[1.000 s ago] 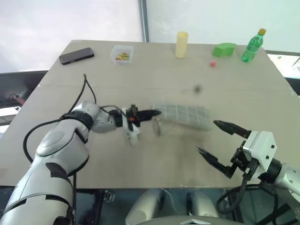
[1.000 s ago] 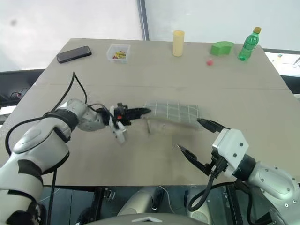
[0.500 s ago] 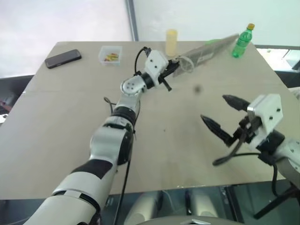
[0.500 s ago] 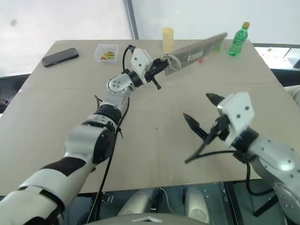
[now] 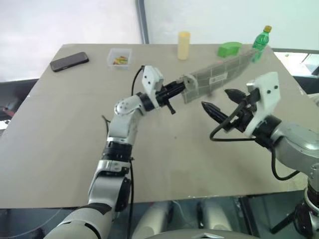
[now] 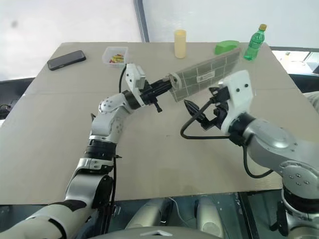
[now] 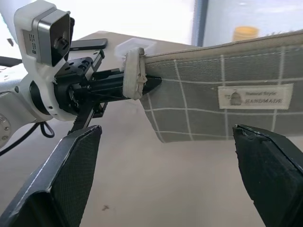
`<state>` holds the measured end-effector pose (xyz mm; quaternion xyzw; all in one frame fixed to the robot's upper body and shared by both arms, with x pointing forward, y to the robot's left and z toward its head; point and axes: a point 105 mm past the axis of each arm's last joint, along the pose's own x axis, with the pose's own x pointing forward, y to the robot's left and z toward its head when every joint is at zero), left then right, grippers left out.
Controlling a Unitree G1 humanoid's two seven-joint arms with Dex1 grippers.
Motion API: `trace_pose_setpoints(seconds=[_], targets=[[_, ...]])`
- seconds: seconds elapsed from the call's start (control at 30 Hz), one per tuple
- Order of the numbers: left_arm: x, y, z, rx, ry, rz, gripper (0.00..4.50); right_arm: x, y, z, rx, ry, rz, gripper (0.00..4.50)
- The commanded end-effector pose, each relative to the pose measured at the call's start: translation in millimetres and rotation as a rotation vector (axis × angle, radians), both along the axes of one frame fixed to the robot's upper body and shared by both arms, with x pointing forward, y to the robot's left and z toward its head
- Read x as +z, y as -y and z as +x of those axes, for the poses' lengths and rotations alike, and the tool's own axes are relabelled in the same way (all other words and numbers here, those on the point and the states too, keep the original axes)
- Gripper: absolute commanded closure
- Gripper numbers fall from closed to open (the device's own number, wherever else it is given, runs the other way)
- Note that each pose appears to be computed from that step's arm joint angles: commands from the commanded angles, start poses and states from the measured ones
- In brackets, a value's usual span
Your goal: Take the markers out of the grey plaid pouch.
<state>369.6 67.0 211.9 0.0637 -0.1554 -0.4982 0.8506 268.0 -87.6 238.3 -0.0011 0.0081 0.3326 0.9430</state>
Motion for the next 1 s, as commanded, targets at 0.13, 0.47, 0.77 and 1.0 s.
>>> trace_pose_setpoints(seconds=[0.13, 0.47, 0.77, 1.0], targets=[[8.0, 4.3, -18.8, -0.044, 0.096, 0.082, 4.43, 4.6, -24.7, 7.6, 0.066, -0.031, 0.045, 0.0], [1.8, 0.4, -27.9, -0.078, 0.091, 0.127, 4.5, -4.2, -29.7, 16.9, 0.069, -0.066, 0.042, 3.54], [-17.7, -14.3, -34.5, -0.136, -0.04, 0.154, 4.5, -8.7, 67.3, 10.2, -0.248, -0.056, -0.055, 4.48], [-41.2, -23.5, -44.3, -0.183, -0.186, 0.158, 4.5, -21.3, 151.7, -1.8, -0.522, -0.167, -0.221, 4.48]])
